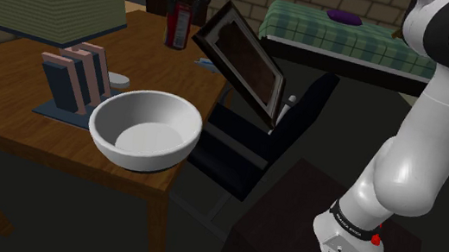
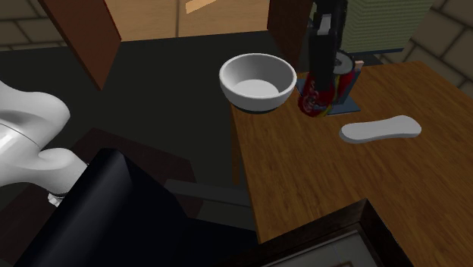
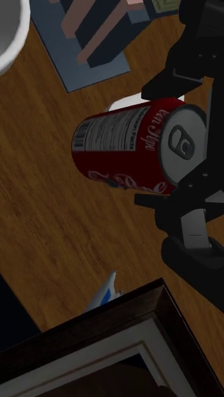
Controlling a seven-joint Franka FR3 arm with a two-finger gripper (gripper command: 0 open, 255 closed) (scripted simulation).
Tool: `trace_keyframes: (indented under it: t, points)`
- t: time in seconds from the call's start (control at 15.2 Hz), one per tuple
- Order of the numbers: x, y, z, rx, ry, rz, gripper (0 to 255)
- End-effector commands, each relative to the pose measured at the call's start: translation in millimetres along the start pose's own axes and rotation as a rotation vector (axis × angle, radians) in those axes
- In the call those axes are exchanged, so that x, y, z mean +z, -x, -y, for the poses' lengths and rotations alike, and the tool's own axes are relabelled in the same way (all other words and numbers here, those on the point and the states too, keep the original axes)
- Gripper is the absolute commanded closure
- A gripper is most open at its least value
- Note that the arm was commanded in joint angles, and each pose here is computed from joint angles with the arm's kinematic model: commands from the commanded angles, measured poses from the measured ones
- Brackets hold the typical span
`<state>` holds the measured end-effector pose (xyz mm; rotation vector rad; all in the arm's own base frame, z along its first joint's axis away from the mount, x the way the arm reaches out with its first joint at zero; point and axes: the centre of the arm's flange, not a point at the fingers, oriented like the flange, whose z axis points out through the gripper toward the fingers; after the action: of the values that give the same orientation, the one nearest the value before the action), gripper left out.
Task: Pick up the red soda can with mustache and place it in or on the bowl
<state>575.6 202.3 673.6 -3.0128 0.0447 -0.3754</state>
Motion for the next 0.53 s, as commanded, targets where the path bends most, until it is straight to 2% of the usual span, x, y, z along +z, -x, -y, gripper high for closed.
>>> trace_keyframes:
  t: [0.0, 0.46]
  points:
    - [-6, 19, 21, 0.001, 0.0, -0.001, 255]
    - [-23, 79, 89, 0.001, 0.0, -0.001, 255]
